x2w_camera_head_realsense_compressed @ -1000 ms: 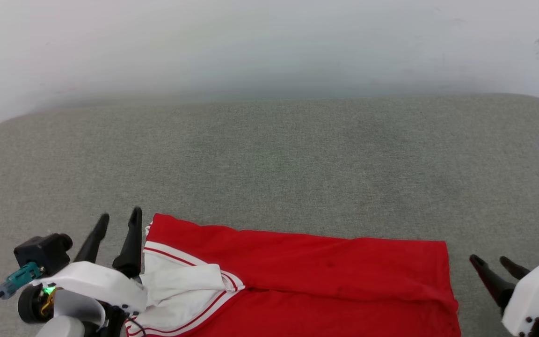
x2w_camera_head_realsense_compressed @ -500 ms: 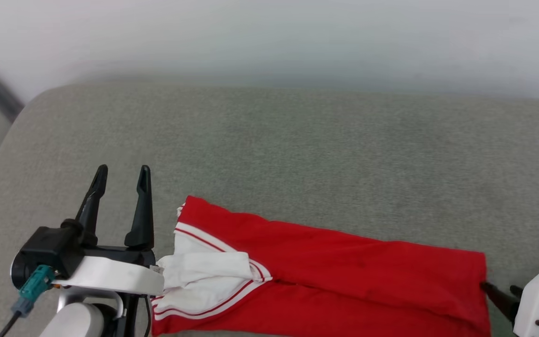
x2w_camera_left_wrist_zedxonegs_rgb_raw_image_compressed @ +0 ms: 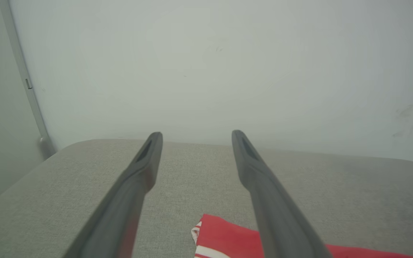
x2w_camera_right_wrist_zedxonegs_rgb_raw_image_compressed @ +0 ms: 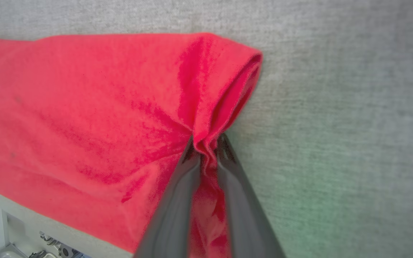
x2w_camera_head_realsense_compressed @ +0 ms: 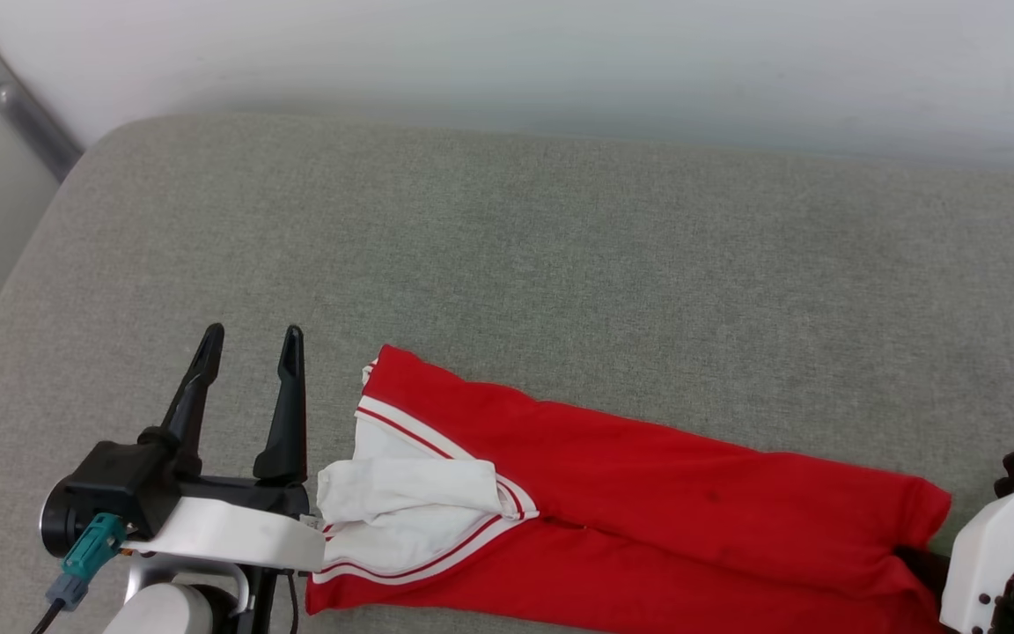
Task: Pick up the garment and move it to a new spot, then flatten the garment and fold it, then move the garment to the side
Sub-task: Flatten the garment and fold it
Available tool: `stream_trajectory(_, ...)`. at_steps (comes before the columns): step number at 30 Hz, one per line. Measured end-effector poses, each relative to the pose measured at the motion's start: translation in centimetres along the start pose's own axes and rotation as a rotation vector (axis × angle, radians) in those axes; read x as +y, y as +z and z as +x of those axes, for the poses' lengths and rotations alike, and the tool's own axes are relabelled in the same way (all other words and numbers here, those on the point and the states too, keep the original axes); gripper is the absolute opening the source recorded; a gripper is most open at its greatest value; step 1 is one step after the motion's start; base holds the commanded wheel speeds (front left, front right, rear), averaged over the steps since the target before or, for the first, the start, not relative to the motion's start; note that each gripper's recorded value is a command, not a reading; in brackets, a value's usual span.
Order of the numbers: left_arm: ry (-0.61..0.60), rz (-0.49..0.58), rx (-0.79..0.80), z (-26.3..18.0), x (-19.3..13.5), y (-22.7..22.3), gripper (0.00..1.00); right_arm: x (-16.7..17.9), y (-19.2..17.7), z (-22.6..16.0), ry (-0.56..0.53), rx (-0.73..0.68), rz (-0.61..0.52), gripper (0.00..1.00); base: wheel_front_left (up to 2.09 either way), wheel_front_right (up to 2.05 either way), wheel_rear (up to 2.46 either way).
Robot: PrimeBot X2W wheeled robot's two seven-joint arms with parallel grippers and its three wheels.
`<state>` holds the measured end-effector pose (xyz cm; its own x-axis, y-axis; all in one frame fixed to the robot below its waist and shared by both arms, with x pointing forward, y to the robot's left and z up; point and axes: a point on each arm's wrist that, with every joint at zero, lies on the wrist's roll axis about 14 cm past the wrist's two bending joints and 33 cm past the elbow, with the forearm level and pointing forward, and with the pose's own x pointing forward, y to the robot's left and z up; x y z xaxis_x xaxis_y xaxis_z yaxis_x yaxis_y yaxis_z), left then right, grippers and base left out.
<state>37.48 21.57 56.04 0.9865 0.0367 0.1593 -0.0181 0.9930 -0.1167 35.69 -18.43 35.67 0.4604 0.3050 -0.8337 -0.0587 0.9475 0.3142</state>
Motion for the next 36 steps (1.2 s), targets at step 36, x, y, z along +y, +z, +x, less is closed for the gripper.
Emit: stream_trajectory(36,-0.112,-0.076,0.058,-0.2,-4.5,-2.3,1.00,-0.7,3.5,-7.6,0.220,-0.242,0.459,0.00,0.00,0.00,0.00)
